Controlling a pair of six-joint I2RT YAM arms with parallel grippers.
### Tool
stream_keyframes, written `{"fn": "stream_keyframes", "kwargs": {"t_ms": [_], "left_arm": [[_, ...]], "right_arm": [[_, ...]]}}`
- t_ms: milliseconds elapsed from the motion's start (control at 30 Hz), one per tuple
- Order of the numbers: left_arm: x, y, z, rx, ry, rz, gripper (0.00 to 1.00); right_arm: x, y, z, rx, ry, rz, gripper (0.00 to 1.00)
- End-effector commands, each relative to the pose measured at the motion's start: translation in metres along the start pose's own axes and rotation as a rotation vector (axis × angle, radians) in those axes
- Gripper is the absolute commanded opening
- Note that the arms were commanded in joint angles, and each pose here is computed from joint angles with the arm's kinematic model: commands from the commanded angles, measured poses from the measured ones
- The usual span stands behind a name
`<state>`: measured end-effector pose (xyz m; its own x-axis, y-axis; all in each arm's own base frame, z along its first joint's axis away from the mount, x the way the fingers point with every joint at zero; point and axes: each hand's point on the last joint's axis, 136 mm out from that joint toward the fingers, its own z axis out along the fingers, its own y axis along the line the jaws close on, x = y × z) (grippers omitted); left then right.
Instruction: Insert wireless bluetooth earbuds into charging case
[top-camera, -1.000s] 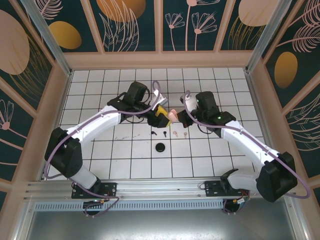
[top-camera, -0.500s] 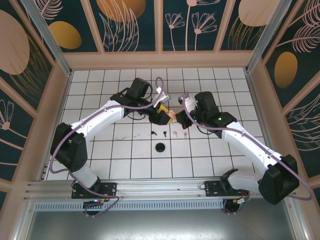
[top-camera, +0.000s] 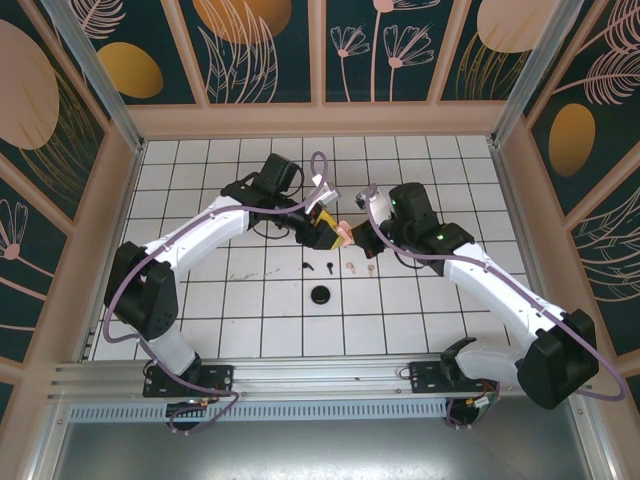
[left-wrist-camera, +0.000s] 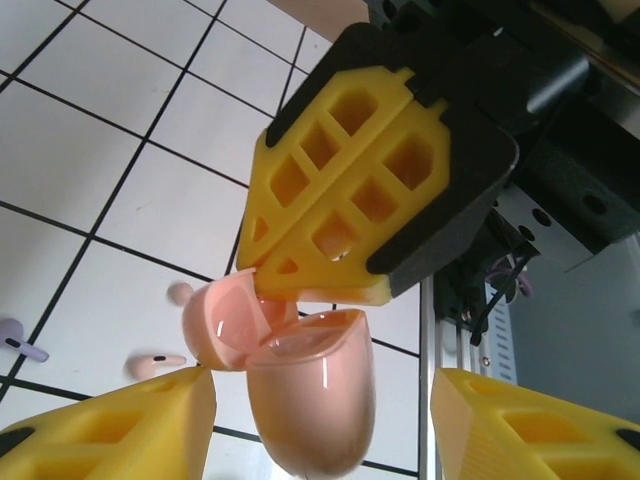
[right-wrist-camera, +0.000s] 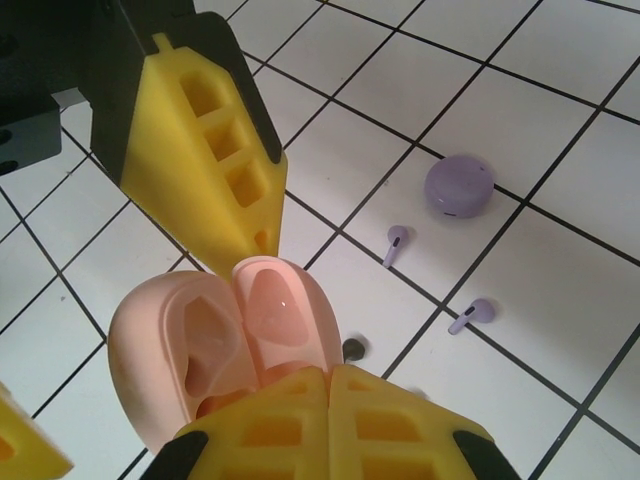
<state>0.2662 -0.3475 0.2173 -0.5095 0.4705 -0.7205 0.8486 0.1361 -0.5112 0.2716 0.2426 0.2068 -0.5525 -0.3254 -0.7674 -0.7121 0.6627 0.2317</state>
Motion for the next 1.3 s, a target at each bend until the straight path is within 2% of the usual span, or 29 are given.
{"fn": "stream_keyframes", "kwargs": {"t_ms": [0,267,533,733,900,933,1000,1100,1167,1267], "left_arm": [[-0.001,-0.009,-0.002,0.057,-0.001,0.019,0.59],[0.001,-0.003,0.004,0.072,0.006,-0.001,0.56],[-0.002,0.002,0.007,0.074,0.001,-0.006,0.46],[-0.005,0.002,0.009,0.086,-0.008,-0.008,0.33],[-0.004,0.002,0.01,0.091,-0.016,-0.014,0.15],[-0.004,0.003,0.01,0.088,-0.02,-0.014,0.15],[-0.006,0.005,0.009,0.072,-0.035,-0.015,0.12],[-0.011,0.01,0.007,0.025,-0.081,-0.009,0.07],[-0.019,0.008,-0.001,-0.005,-0.133,0.009,0.04],[-0.028,0.013,-0.017,-0.055,-0.23,0.014,0.01]], "right_arm": [[-0.016,0.004,-0.008,0.002,-0.042,-0.038,0.0],[-0.019,0.008,-0.009,-0.015,-0.051,-0.038,0.0],[-0.019,0.009,-0.009,-0.024,-0.052,-0.037,0.0],[-0.018,0.008,-0.008,-0.02,-0.05,-0.034,0.0],[-0.02,0.005,-0.007,-0.004,-0.058,-0.027,0.0],[-0.022,0.004,-0.008,0.002,-0.064,-0.022,0.05],[-0.026,0.002,-0.011,0.022,-0.08,-0.008,0.24],[-0.032,-0.002,-0.021,0.047,-0.114,0.023,0.42],[-0.034,-0.005,-0.031,0.067,-0.138,0.055,0.52],[-0.032,-0.007,-0.047,0.099,-0.178,0.121,0.57]]}}
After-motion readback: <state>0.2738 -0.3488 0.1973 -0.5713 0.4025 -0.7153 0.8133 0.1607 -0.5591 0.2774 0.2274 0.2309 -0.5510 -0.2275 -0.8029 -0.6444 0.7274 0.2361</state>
